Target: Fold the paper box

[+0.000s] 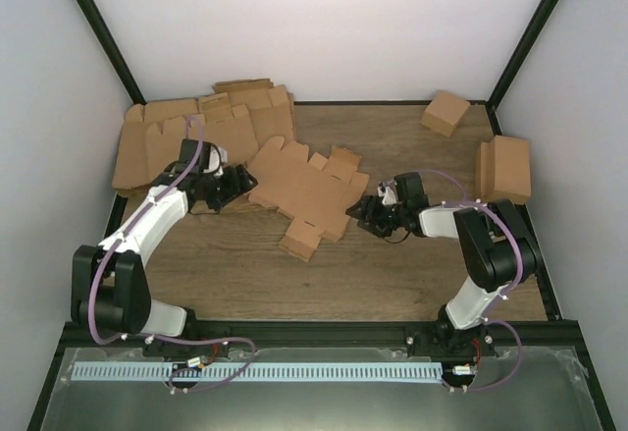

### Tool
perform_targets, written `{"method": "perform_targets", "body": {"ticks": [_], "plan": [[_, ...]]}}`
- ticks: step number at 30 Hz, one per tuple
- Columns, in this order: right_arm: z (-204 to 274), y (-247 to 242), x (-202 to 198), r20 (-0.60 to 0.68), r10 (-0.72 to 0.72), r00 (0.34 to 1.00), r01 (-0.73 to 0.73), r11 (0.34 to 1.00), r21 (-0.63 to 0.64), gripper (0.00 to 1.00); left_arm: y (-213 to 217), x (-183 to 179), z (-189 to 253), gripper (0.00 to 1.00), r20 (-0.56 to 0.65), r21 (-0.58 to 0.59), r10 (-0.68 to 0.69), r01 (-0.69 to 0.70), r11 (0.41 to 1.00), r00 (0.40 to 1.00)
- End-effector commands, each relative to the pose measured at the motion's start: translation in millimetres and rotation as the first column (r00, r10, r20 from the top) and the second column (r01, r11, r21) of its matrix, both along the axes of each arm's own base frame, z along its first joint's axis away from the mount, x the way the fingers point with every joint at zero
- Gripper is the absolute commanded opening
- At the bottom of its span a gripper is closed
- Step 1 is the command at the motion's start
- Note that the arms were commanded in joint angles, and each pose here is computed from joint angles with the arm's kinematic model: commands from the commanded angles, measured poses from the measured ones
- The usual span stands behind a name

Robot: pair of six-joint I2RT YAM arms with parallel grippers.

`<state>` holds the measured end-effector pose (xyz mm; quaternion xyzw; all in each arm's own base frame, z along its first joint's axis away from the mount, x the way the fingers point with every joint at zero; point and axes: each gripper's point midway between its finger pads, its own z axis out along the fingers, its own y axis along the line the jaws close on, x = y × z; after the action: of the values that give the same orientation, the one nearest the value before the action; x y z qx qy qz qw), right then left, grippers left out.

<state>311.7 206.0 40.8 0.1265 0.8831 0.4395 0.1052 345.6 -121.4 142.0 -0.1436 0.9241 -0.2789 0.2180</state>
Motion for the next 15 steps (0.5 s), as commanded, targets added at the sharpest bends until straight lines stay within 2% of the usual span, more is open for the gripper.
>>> {"method": "perform_targets", "body": {"ticks": [1,5,15], "plan": [[12,10,14,0.030,0.003,1.000,-0.004,1.000,0.029,0.61,-13,3,-9,0.78,-0.015,-0.068,-0.037,0.036,0.997,0.999],[18,11,12,0.033,0.012,0.999,-0.013,0.999,0.034,0.61,-23,-2,-19,0.71,-0.057,-0.125,-0.047,0.039,0.991,0.997],[19,30,-7,0.011,0.050,0.999,-0.050,0.998,0.046,0.60,-45,0,-10,0.70,-0.025,-0.142,-0.087,0.083,0.986,0.996]]}}
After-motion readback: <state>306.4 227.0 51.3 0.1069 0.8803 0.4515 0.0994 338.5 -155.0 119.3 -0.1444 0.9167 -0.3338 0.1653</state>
